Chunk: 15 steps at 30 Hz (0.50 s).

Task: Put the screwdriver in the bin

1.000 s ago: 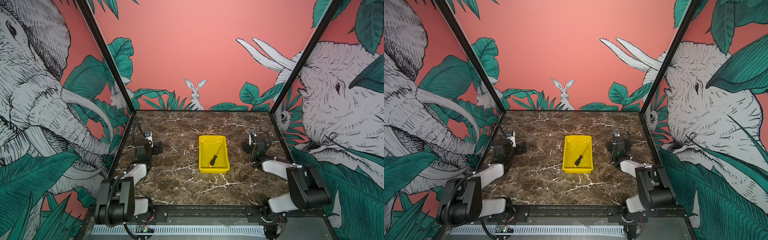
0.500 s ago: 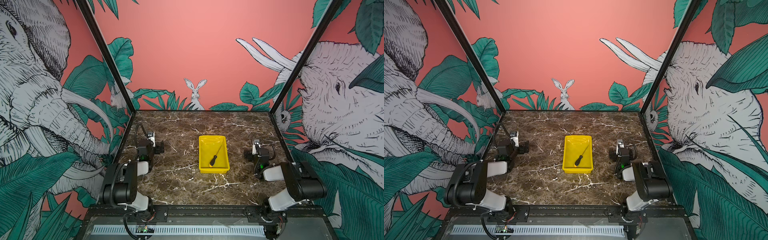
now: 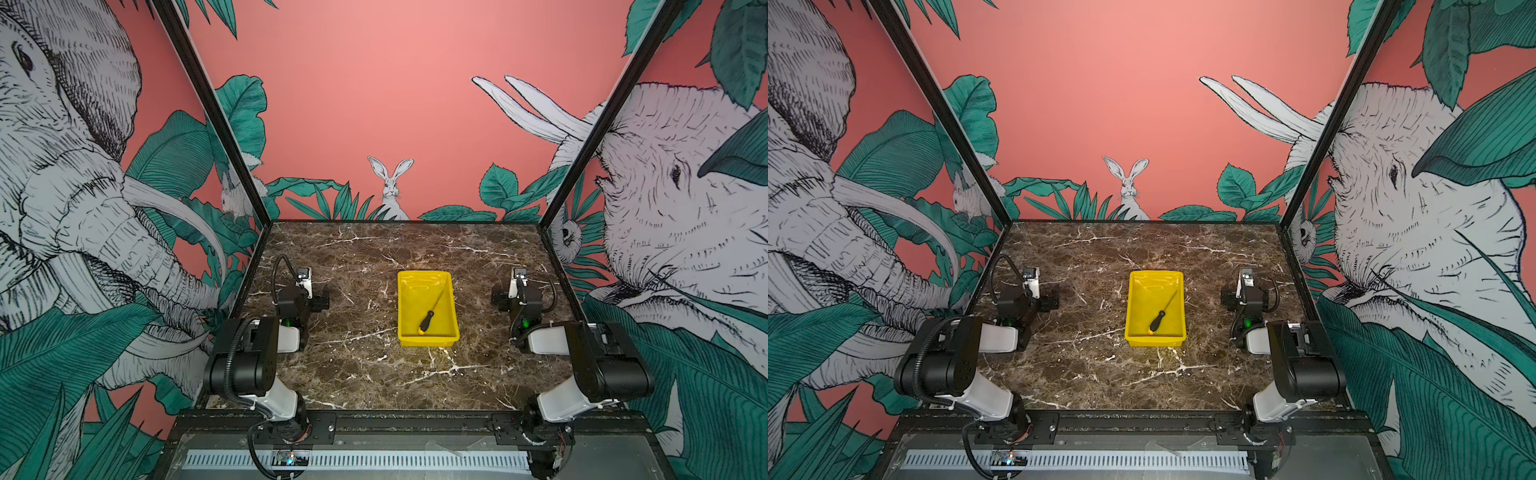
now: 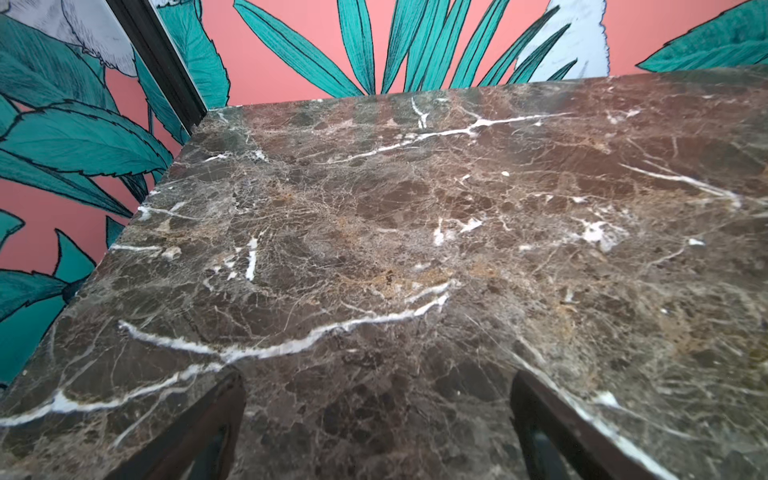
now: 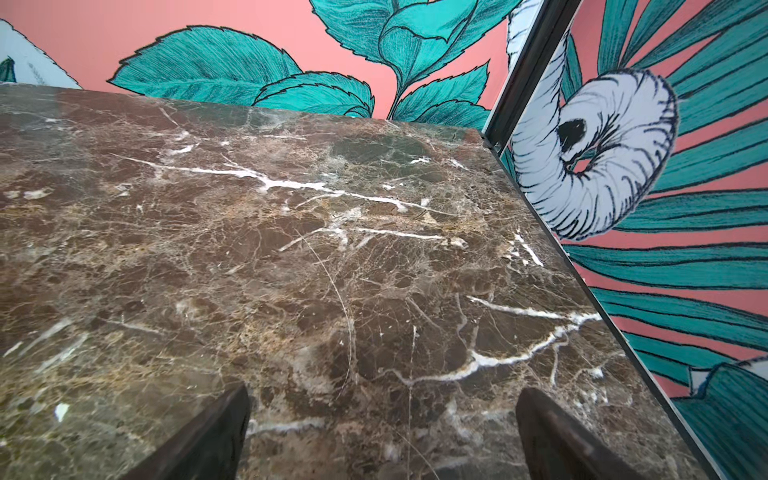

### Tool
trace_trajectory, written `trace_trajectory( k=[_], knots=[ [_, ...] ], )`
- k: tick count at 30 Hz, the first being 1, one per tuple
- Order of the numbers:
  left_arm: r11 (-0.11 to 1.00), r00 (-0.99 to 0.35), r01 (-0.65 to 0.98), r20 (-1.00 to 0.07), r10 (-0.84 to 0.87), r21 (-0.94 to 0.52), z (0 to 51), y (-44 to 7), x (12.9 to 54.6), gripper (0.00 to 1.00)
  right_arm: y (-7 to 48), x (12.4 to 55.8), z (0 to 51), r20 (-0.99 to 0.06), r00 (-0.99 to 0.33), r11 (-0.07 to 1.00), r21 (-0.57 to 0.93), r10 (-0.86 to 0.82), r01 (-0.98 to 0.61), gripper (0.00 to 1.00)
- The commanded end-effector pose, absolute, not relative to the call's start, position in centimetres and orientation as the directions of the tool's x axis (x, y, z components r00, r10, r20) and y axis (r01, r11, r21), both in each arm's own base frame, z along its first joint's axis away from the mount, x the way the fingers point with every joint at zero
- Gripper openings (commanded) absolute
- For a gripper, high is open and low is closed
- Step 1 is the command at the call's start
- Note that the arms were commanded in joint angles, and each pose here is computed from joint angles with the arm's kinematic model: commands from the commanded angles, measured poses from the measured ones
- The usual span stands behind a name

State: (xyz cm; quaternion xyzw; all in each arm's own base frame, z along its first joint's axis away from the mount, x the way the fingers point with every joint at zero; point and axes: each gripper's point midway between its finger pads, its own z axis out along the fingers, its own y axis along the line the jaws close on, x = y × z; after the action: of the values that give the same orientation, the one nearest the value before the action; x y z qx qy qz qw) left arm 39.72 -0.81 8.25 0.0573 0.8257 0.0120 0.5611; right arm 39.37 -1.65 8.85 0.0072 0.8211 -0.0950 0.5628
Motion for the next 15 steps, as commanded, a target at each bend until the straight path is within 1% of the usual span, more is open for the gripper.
trace_trajectory(
  k=[1,3,15],
  knots=[
    [0.988,-0.323,0.074,-0.934,0.15,0.134,9.63,-1.06,40.5,1.0,-1.9,39.52,9.66,-0.939,-0.334,0.981,-0.137,-0.083,0.14,0.99],
    [0.989,-0.346,0.076,-0.927,0.147,0.128,9.41,-1.04,40.33,1.0,-1.92,39.52,9.68,-0.939,-0.334,0.98,-0.137,-0.083,0.141,0.99],
    [0.989,-0.347,0.078,-0.926,0.147,0.128,9.39,-1.08,40.41,1.0,-1.69,39.6,9.58,-0.936,-0.34,0.982,-0.138,-0.088,0.127,0.99]
  ],
)
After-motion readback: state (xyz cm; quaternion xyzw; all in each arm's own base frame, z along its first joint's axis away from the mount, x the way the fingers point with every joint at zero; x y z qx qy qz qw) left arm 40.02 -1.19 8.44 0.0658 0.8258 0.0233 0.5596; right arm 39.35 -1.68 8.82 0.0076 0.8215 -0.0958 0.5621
